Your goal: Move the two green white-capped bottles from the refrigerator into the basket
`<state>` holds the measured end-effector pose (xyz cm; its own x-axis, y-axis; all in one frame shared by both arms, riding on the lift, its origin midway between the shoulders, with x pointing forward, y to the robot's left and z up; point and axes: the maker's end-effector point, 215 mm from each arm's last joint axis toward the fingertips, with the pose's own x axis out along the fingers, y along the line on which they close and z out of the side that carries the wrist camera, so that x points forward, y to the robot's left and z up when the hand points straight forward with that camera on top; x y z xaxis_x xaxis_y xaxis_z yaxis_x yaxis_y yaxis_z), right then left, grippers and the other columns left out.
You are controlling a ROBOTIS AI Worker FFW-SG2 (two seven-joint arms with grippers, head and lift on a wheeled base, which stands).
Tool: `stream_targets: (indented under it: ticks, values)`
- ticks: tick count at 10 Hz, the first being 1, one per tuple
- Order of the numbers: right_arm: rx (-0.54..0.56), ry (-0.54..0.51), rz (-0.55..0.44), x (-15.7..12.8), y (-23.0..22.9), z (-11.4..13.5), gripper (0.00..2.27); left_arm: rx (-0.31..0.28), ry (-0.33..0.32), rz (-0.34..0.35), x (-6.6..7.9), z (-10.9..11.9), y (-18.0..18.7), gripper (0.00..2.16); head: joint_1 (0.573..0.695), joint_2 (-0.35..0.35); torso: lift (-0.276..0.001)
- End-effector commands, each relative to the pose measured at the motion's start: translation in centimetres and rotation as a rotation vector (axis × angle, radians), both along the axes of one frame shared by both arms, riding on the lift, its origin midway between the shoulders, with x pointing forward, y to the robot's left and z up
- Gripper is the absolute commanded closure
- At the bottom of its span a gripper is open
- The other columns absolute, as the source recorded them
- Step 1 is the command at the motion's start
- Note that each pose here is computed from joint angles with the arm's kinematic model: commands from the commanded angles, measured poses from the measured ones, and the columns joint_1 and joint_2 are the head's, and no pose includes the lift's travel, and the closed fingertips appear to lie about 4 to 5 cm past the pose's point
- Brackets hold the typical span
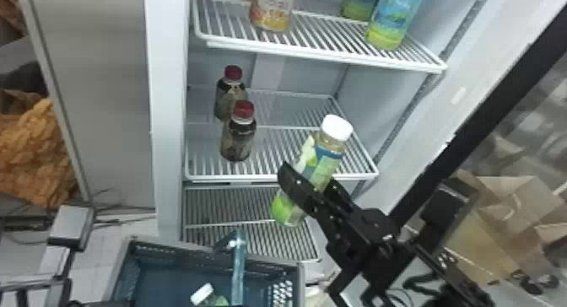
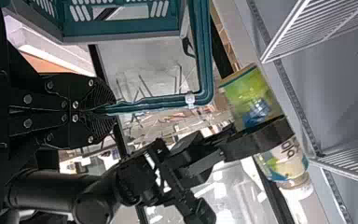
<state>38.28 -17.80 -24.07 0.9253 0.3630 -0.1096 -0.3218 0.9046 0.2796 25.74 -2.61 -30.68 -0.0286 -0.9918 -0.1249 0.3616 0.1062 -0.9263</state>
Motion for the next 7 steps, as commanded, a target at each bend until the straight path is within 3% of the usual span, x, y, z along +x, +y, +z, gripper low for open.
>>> stream_targets:
  ticks: [1, 4, 7]
  values:
    - [0.003, 0.051, 0.023, -2.0, 0.8, -0.4, 0.87, 0.001, 0.002, 0.003, 0.1, -0.1, 0.1, 1.16, 0.695, -0.35, -0.263]
    - [-0.017, 0.207, 0.082, -5.4, 1.5, -4.1, 0.87, 0.007, 0.005, 0.001, -0.1, -0.3, 0.2, 1.16, 0.695, -0.35, -0.263]
    - [-0.032, 0.313, 0.063, -8.1, 0.6, -5.8, 0.87, 0.017, 0.006, -0.006, -0.3, -0.5, 0.2, 1.16, 0.695, -0.35, -0.263]
